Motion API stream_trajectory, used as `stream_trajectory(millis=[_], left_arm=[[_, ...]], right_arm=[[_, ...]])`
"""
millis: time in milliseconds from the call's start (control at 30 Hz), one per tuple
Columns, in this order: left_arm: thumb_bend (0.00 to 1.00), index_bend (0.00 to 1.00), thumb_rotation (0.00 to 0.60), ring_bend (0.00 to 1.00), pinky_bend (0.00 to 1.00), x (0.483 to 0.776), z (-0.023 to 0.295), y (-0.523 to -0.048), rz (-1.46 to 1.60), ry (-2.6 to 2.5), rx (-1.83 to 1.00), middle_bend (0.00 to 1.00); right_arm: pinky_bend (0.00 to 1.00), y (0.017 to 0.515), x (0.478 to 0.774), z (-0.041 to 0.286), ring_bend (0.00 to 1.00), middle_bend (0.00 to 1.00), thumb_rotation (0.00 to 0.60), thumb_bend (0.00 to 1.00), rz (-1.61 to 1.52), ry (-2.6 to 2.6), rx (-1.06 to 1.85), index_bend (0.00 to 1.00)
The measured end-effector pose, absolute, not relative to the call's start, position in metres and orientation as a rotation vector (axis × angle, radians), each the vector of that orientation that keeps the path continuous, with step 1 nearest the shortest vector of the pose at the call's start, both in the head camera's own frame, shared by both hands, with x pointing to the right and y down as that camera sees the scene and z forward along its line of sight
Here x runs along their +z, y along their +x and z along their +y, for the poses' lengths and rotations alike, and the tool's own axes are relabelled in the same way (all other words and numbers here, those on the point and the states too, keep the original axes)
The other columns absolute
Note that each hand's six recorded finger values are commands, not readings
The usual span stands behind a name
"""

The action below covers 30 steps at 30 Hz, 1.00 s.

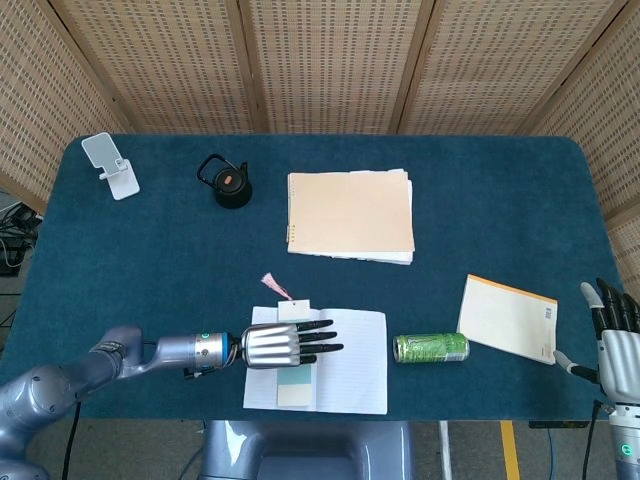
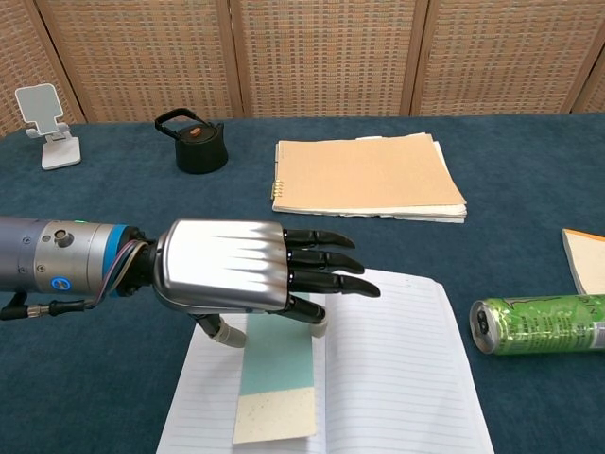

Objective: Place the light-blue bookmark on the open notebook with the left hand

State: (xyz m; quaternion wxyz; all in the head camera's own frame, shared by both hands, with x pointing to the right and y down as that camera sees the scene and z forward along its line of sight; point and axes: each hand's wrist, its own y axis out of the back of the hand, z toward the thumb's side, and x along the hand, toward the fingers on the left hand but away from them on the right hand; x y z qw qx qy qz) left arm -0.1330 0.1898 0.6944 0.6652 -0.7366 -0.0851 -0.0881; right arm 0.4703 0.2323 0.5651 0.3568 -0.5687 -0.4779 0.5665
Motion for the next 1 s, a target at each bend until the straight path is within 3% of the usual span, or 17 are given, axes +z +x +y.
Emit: stream_trajectory(millis=[267, 433, 500, 767, 867, 1000], left_arm=[[0.19, 0.32, 0.600, 0.00, 0.00, 0.695, 0.194, -0.135, -0.203, -1.668, -0.189, 0.00], [0.19, 0.04, 0.600, 0.00, 0.00, 0.696, 0.195, -0.137, -0.201, -1.669, -0.198, 0.00], [0.19, 0.00, 0.600, 0.00, 0.00, 0.697, 0.193, -0.139, -0.196, -1.668, -0.207, 0.00], [0.20, 0.00, 0.600, 0.00, 0.00, 0.696, 0.186, -0.144, -0.134, -1.747, -0.282, 0.00], [0.32, 0.00, 0.600, 0.00, 0.00, 0.697, 0.185, -0.149, -0.122, -1.827, -0.344, 0.00], [0.69, 0.00, 0.600, 0.00, 0.03, 0.698, 0.180, -0.161, -0.136, -1.897, -0.441, 0.00]], right_arm=[[0.00, 0.471, 0.564, 0.232, 0.00, 0.00, 0.600, 0.12, -1.238, -1.464, 1.461, 0.03], [0.00, 0.470, 0.564, 0.232, 0.00, 0.00, 0.600, 0.12, -1.235, -1.462, 1.460, 0.03], [0.00, 0.470, 0.563, 0.232, 0.00, 0.00, 0.600, 0.12, -1.234, -1.460, 1.458, 0.03], [0.00, 0.469, 0.563, 0.232, 0.00, 0.00, 0.600, 0.12, -1.233, -1.461, 1.456, 0.03], [0.00, 0.469, 0.563, 0.232, 0.00, 0.00, 0.600, 0.12, -1.231, -1.465, 1.455, 0.03], [0.00, 0.467, 0.564, 0.233, 0.00, 0.00, 0.600, 0.12, -1.226, -1.468, 1.453, 0.03]])
